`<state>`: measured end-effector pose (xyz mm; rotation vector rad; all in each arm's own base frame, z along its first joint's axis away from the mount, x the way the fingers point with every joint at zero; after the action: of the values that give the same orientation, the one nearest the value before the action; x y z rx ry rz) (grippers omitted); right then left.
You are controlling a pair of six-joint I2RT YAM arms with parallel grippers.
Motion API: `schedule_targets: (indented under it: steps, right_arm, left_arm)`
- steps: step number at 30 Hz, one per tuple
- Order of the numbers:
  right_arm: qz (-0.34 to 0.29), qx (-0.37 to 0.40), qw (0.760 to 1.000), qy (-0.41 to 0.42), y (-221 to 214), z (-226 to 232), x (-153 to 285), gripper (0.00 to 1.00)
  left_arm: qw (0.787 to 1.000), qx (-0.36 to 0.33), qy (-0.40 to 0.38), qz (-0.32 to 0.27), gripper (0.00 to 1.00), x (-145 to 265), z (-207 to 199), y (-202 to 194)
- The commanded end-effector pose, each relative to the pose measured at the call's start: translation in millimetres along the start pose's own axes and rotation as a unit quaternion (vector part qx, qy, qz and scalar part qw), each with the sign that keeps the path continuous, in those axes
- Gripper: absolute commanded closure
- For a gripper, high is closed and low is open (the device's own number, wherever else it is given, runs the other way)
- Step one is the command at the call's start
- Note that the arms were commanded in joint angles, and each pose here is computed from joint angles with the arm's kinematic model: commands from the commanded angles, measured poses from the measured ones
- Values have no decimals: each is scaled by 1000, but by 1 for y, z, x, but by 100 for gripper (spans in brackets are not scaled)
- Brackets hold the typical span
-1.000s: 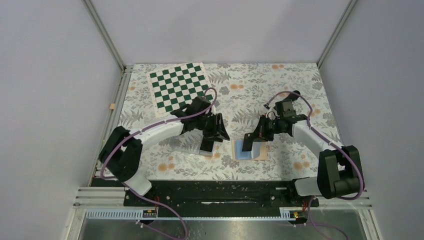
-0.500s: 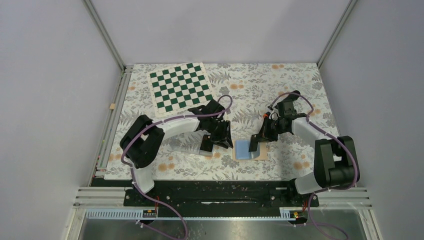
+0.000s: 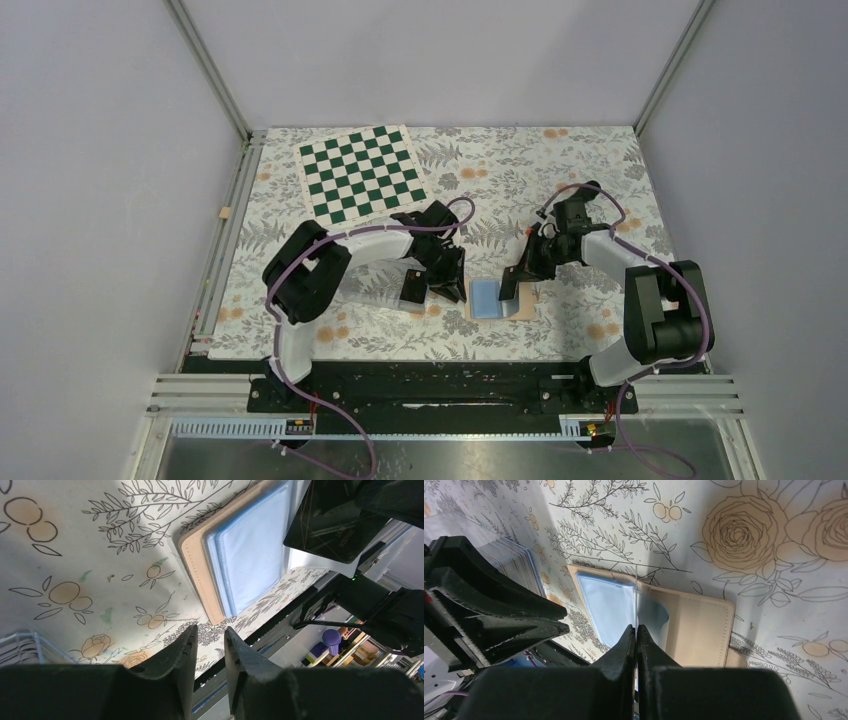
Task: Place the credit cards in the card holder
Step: Insert the credit card into the card holder.
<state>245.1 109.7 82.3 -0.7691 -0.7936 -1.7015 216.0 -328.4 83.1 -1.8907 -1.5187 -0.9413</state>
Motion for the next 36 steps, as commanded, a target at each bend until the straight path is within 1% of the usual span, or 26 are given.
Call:
schedule_targets:
  steps: [1, 10, 18, 30, 36]
  right_arm:
    - [-8, 1, 999, 31, 11, 8, -2, 100]
    - [5, -10, 999, 41, 7, 8, -8, 100]
    - [12, -17, 997, 71, 3, 12, -10, 100]
    - [30, -38, 997, 63, -4, 3, -21, 100]
    - [40, -48, 995, 82, -7, 5, -24, 100]
  left_arm:
    - [1000, -17, -12, 11, 75, -1, -8, 4]
    - [999, -9, -5, 33, 78, -12, 0, 3]
    - [999, -8, 2, 36, 81, -13, 2, 2]
    - [999, -2, 11, 39, 87, -14, 7, -1]
    - [999, -1, 12, 41, 90, -15, 9, -2]
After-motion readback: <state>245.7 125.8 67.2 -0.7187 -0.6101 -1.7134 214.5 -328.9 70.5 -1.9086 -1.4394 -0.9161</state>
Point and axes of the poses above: each gripper's point midway between its finger pads, its own x axis back along the fingers, its own z axis along the line the jaws close on, y = z × x, the point moved 5 cm from there along x, back along the fingers
